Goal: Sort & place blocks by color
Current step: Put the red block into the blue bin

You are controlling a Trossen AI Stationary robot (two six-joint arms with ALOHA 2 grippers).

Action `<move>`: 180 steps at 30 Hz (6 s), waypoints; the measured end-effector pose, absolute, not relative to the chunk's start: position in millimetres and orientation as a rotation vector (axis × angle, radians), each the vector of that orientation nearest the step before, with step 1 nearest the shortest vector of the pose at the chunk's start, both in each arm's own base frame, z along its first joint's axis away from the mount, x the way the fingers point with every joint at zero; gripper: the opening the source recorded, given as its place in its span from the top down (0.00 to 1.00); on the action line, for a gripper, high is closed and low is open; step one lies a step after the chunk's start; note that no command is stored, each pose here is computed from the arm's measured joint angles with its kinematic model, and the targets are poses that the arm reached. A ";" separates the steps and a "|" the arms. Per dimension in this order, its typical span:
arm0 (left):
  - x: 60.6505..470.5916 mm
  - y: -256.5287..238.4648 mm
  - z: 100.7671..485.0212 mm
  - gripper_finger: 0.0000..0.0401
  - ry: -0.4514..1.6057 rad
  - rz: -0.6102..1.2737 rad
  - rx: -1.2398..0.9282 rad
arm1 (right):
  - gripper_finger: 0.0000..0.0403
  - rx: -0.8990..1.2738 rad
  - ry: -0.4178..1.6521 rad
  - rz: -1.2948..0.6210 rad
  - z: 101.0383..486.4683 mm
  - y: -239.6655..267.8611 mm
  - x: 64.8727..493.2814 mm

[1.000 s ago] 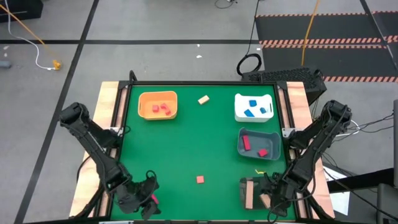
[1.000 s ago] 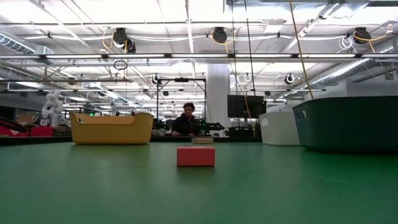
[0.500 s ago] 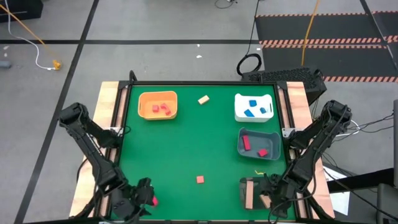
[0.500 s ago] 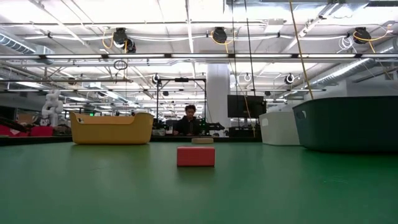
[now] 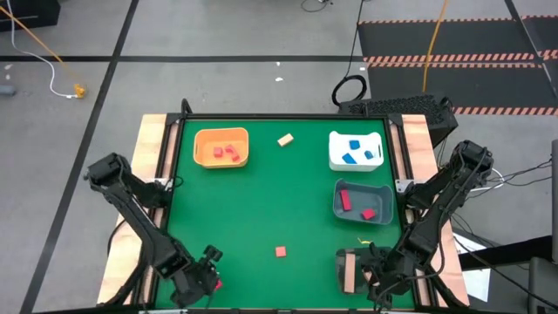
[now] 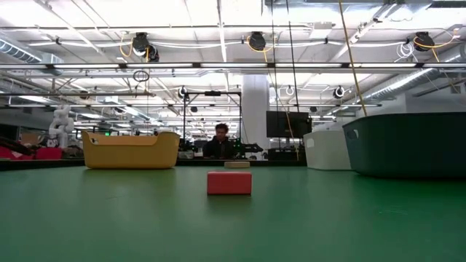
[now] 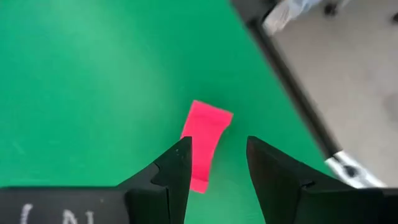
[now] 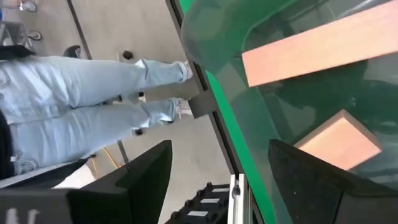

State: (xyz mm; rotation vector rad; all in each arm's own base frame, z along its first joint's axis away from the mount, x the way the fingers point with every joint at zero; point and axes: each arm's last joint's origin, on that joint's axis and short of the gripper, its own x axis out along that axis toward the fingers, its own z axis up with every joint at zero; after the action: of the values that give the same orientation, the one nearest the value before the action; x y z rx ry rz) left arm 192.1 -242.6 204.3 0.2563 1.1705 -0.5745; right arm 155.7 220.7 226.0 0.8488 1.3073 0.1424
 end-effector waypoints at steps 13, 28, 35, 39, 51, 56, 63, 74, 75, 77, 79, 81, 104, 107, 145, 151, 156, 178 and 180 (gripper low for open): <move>207.1 -249.8 151.5 0.55 1.327 -0.616 0.360 | 0.36 0.878 1.269 0.097 226.1 213.4 165.8; 216.4 -248.1 161.7 0.55 1.204 -0.636 0.366 | 0.36 0.887 1.254 0.080 226.1 208.4 172.0; 221.4 -247.7 164.3 0.55 1.151 -0.645 0.386 | 0.36 0.887 1.254 0.080 226.1 208.4 172.0; 222.8 -246.0 164.2 0.55 1.154 -0.639 0.385 | 0.36 0.873 1.252 0.090 226.1 208.4 172.0; 226.1 -248.6 140.7 0.55 1.235 -0.633 0.387 | 0.36 0.847 1.249 0.108 226.1 208.4 171.8; 230.4 -247.0 130.9 0.56 1.281 -0.569 0.339 | 0.36 0.838 1.247 0.115 226.1 208.5 171.9; 230.2 -246.7 131.7 0.68 1.303 -0.561 0.277 | 0.36 0.830 1.245 0.120 226.1 208.5 171.9; 248.6 -249.3 148.9 0.68 1.298 -0.491 0.173 | 0.36 0.822 1.243 0.127 226.1 208.5 171.9; 253.1 -249.4 152.4 0.68 1.273 -0.471 0.183 | 0.36 0.823 1.243 0.127 226.2 208.6 172.0; 261.4 -245.8 160.1 0.68 1.239 -0.433 0.208 | 0.36 0.829 1.236 0.137 226.9 209.3 172.5; 268.9 -241.8 165.1 0.68 1.206 -0.403 0.236 | 0.36 0.836 1.225 0.142 227.6 208.8 174.5; 275.7 -237.5 168.4 0.68 1.184 -0.372 0.248 | 0.36 0.848 1.200 0.125 228.1 206.3 178.4; 370.8 -180.4 244.5 0.69 0.677 -0.006 0.233 | 0.33 1.092 0.583 0.006 258.9 144.8 258.9; 371.8 -179.6 246.0 0.69 0.652 0.045 0.245 | 0.29 1.103 0.577 -0.004 258.9 141.4 260.9; 394.5 -145.6 257.3 0.69 0.527 0.163 0.276 | 0.72 1.186 0.489 -0.241 254.4 93.9 278.4; 398.2 -141.0 259.7 0.54 0.498 0.172 0.201 | 0.73 1.143 0.508 -0.251 252.5 93.1 277.3; 402.7 -137.5 266.3 0.33 0.429 0.194 0.151 | 0.73 1.099 0.566 -0.318 245.5 84.8 275.2; 408.0 -116.5 264.2 0.18 0.463 0.237 0.192 | 0.73 1.033 0.857 -0.640 274.7 26.3 173.8; 409.1 -112.5 264.1 0.18 0.465 0.247 0.190 | 0.73 1.042 0.925 -0.674 273.7 25.3 163.0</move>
State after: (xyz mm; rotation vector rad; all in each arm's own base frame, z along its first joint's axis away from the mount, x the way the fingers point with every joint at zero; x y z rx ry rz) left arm 409.1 -112.5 264.1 0.1905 0.4650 0.2472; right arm 163.0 25.3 273.7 1.0417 0.9245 -0.6742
